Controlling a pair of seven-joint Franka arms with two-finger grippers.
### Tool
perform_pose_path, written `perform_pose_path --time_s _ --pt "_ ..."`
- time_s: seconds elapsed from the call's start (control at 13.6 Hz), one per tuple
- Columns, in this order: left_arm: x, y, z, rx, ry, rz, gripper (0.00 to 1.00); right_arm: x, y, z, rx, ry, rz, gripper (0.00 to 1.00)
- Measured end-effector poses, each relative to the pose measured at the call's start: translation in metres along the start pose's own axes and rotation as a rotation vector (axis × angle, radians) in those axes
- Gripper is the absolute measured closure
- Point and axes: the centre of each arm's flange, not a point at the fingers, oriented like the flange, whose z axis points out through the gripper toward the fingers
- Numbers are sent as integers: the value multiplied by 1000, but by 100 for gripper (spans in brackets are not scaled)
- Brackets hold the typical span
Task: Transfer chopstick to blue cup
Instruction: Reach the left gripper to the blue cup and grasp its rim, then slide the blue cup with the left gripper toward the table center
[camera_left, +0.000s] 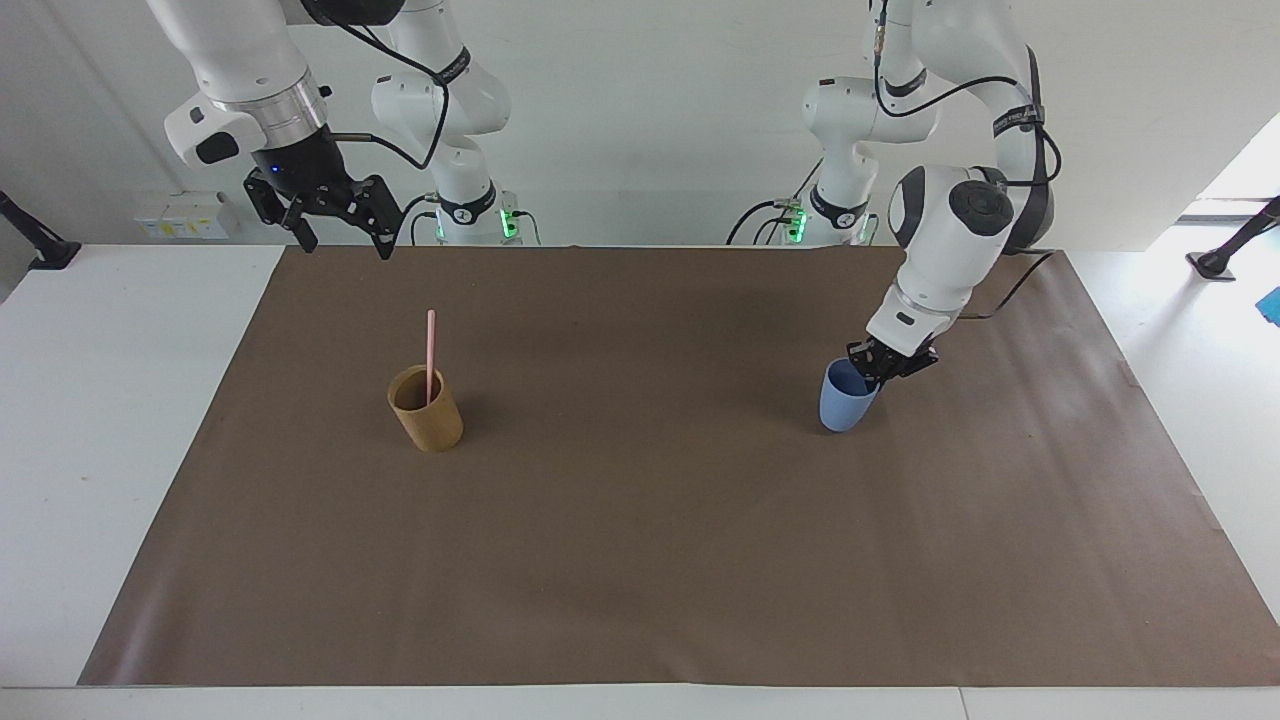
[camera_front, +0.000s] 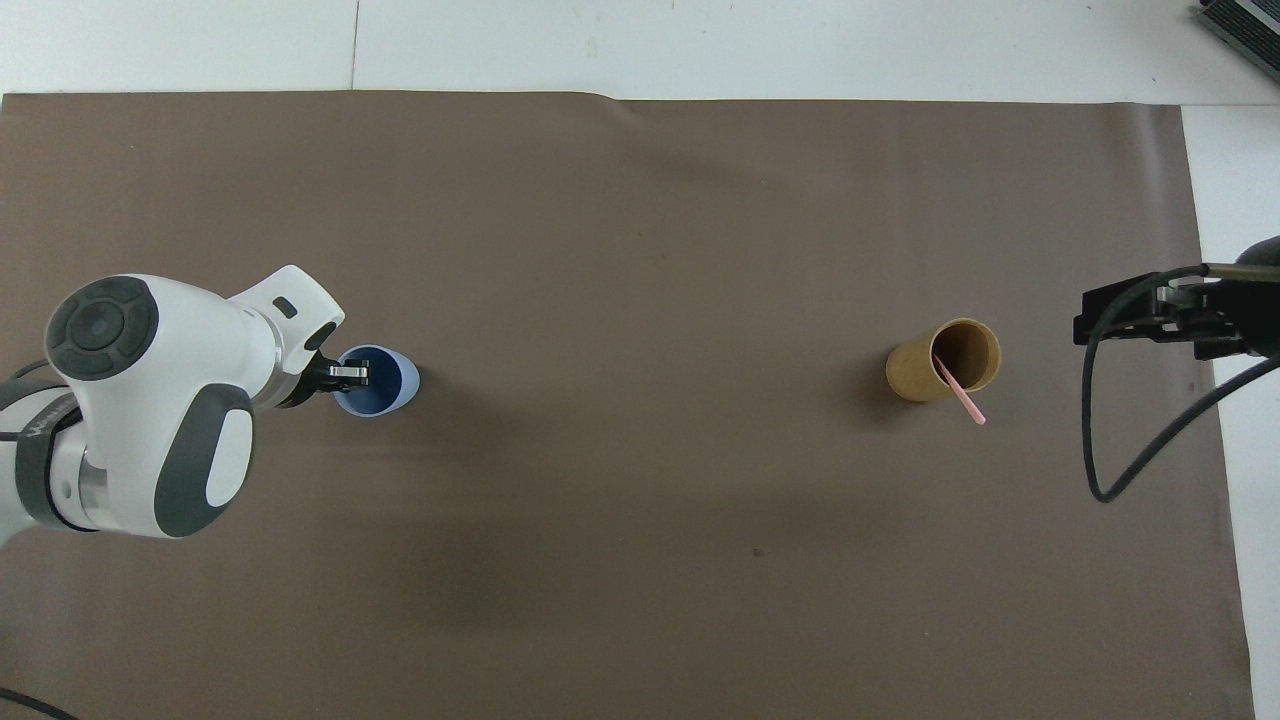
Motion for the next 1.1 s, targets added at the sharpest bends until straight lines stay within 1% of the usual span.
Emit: perform_pose_path --time_s 0.15,0.37,0.66,0.88,1.1 --pt "7 29 -29 -3 2 13 95 2 9 0 0 0 16 0" --pt "10 94 -43 -15 27 24 95 3 20 0 0 0 36 0" --pt "2 180 -22 -24 6 24 95 5 30 0 0 0 56 0" --pt "-4 213 -4 -29 4 35 95 5 31 0 0 0 58 0" --pt "-2 225 7 -38 18 31 95 5 32 0 0 0 58 0"
